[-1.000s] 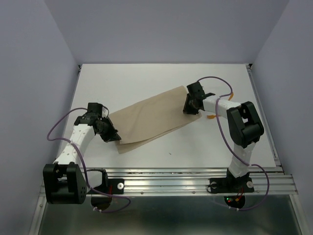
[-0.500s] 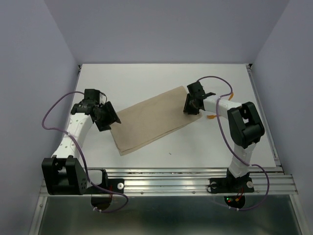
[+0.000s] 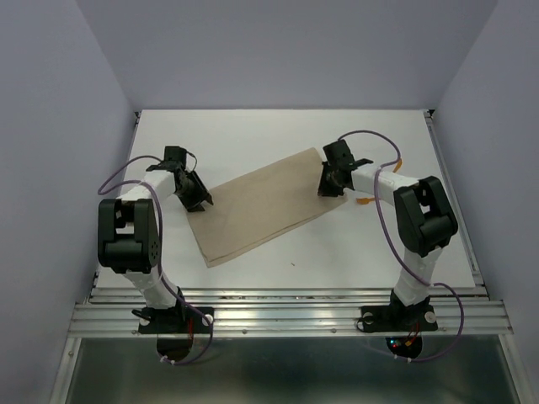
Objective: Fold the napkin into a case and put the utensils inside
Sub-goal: Smooth out the rectangle-folded napkin at the center of the board.
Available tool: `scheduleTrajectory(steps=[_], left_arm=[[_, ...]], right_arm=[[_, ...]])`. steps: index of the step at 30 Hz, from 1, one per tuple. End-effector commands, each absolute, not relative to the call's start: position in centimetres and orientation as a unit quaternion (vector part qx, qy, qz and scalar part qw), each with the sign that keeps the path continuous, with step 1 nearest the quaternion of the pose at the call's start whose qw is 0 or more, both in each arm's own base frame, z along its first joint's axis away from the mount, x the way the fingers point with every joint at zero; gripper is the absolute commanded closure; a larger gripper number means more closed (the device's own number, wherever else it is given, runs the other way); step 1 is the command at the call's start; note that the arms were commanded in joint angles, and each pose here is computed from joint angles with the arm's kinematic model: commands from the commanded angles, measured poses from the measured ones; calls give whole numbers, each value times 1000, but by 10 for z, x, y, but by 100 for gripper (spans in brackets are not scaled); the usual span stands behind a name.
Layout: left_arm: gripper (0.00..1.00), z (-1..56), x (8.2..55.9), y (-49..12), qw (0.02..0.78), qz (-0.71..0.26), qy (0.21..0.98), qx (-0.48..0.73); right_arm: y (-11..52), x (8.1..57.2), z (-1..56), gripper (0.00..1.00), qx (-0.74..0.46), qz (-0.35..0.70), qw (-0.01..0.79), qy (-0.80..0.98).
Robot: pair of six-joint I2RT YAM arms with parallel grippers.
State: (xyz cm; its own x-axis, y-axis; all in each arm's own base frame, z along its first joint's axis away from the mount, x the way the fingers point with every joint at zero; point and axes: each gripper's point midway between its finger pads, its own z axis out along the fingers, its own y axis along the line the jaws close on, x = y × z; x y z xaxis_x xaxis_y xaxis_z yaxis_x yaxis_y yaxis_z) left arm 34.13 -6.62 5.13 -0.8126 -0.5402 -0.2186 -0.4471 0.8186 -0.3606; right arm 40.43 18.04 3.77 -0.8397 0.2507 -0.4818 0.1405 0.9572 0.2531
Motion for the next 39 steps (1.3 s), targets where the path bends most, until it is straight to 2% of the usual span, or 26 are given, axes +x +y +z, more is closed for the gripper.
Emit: scheduleTrajectory(steps=[1, 3, 8, 14, 19, 23, 24, 26, 27, 28, 32, 39], left_arm=[[54, 44, 358, -67, 166, -158, 936, -268], [54, 37, 360, -68, 159, -155, 938, -265], [53, 37, 372, -68, 159, -150, 944, -246], [53, 67, 385, -85, 187, -160, 948, -204], [52, 101, 402, -114, 223, -166, 947, -158], [52, 103, 419, -134, 228, -177, 946, -150], [52, 103, 423, -140, 228, -185, 944, -149], [52, 106, 435, -159, 236, -212, 937, -144], [52, 109, 438, -169, 238, -230, 933, -140], [52, 109, 444, -180, 241, -245, 929, -139], [52, 108, 456, -206, 245, -300, 912, -136], [55, 91, 466, -224, 237, -320, 905, -147]], right_arm=[[179, 392, 37, 78, 105, 105, 266, 952], [178, 385, 42, 78, 113, 115, 271, 949], [167, 331, 18, 78, 138, 114, 236, 955], [172, 291, 30, 78, 135, 121, 233, 955], [176, 330, 85, 76, 123, 121, 307, 936], [200, 382, 120, 75, 97, 132, 349, 923], [209, 391, 104, 75, 88, 131, 331, 930], [236, 420, 124, 76, 66, 167, 342, 922], [246, 429, 104, 76, 59, 170, 323, 929], [261, 447, 121, 76, 55, 194, 340, 919], [307, 472, 115, 77, 31, 267, 310, 912], [367, 474, 92, 77, -3, 326, 272, 906]])
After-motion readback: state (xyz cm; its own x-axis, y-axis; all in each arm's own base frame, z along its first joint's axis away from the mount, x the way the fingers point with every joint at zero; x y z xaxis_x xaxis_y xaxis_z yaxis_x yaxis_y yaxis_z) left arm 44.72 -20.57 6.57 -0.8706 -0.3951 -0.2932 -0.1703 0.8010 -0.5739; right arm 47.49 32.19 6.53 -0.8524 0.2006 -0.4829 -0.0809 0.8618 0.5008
